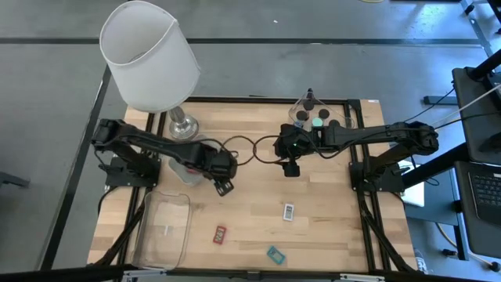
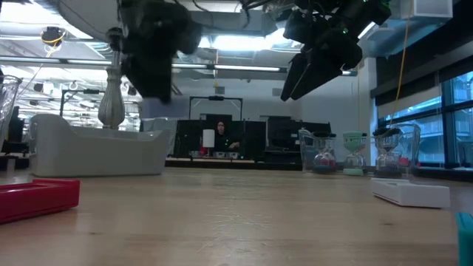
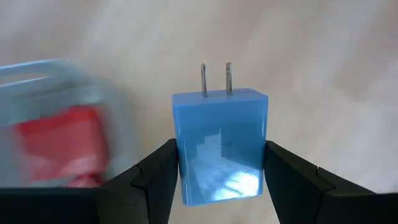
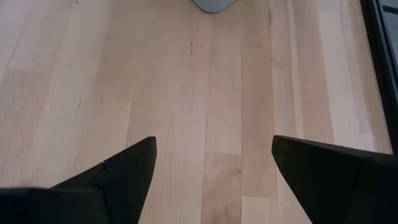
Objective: Pick & Place Office items
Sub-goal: Put the light blue charger adapter into the gray bin
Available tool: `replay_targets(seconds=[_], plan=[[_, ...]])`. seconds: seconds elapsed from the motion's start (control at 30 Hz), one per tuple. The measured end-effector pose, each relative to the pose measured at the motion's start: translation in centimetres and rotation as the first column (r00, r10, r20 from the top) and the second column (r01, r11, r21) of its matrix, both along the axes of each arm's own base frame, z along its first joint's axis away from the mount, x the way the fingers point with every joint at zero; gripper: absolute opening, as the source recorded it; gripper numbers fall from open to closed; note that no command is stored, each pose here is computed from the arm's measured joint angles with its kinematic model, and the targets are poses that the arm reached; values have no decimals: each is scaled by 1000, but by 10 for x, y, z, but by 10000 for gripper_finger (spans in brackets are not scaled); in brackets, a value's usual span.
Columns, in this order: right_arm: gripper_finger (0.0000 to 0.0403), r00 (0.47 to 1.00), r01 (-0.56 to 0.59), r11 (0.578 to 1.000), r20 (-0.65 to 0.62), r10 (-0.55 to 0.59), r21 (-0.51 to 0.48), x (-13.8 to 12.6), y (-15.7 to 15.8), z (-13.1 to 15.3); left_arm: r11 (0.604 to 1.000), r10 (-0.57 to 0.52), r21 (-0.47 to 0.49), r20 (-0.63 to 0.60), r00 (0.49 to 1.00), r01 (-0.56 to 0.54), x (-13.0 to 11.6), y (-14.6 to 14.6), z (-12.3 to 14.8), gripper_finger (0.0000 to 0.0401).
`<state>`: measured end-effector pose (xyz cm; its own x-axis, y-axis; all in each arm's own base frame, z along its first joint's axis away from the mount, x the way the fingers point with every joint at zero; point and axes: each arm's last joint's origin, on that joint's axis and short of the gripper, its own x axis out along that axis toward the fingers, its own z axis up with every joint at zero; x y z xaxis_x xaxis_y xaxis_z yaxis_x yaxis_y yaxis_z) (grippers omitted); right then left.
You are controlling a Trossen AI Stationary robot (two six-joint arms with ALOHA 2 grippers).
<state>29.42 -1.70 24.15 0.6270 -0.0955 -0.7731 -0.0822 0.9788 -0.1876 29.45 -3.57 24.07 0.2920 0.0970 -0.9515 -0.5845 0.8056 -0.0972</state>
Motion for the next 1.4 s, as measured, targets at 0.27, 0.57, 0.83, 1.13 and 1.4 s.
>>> replay_targets(seconds=[0.27, 0.57, 0.83, 1.13, 1.4], plan=[[322, 1000, -11, 1000, -1, 11, -9, 0, 0, 0, 956, 240, 214, -166, 956, -203, -58, 23, 33, 203], [322, 999, -52, 998, -6, 52, -43, 0, 0, 0, 936, 350, 144, -283, 893, -321, -96, 34, -2, 203], [322, 995, -97, 992, -10, 96, -79, 0, 0, 0, 948, 317, 60, -271, 909, -313, -97, 33, -33, 203], [322, 996, -93, 993, -6, 93, -77, 1, 0, 1, 948, 315, 67, -313, 896, -310, -106, 33, -50, 205], [322, 996, -94, 993, -6, 93, -77, 1, 0, 1, 950, 309, 51, -308, 900, -309, -107, 33, -56, 211]])
